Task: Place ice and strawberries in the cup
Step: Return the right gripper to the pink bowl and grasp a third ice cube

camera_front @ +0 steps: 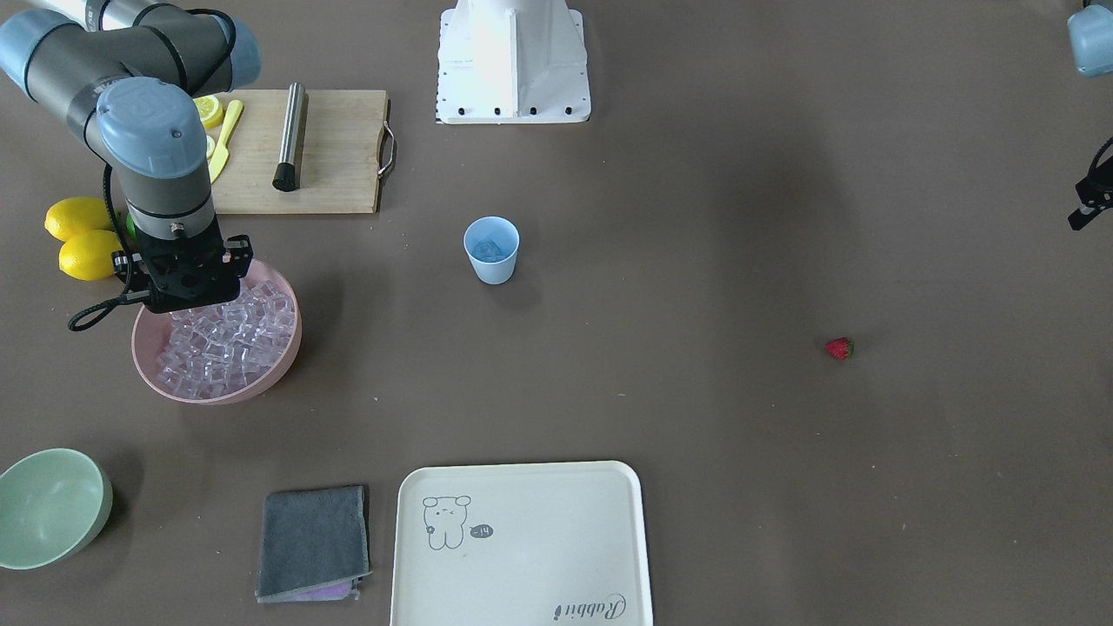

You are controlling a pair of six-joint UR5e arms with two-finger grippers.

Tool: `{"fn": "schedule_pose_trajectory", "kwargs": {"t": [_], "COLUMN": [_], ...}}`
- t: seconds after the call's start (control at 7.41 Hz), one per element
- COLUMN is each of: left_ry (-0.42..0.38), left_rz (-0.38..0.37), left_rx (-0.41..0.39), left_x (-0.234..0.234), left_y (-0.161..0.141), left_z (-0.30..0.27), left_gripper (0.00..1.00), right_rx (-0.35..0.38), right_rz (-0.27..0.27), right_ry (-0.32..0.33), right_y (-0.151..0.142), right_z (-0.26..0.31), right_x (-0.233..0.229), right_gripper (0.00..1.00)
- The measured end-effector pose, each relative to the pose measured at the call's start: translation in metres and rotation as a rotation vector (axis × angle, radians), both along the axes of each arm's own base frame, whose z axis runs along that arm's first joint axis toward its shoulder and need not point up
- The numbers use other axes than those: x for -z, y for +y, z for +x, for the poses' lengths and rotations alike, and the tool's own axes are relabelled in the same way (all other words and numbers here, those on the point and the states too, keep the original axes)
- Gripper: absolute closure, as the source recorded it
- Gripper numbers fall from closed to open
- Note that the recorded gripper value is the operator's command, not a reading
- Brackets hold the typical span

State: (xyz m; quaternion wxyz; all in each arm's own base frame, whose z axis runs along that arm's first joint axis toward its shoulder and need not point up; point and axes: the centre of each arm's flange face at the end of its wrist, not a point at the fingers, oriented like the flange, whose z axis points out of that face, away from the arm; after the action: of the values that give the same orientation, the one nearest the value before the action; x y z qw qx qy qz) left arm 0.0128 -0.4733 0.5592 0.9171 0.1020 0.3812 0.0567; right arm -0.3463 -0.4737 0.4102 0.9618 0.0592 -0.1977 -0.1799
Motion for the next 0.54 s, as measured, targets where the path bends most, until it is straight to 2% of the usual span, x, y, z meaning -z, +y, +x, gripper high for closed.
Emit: {"fn": "schedule_pose_trajectory", "kwargs": {"t": [0.54], "left_ry": [-0.002], "left_rz": [-0.002], "left_rx": [0.000], "left_x": [-0.001], "left_y": [0.002], "left_z": [0.000], "left_gripper": [0.03], "right_rx": [0.034], "right_rz": [0.002], "right_ry": [0.003], "right_y": [0.008], "right_z": [-0.016], "right_x": [-0.001], "right_gripper": [0.42]}}
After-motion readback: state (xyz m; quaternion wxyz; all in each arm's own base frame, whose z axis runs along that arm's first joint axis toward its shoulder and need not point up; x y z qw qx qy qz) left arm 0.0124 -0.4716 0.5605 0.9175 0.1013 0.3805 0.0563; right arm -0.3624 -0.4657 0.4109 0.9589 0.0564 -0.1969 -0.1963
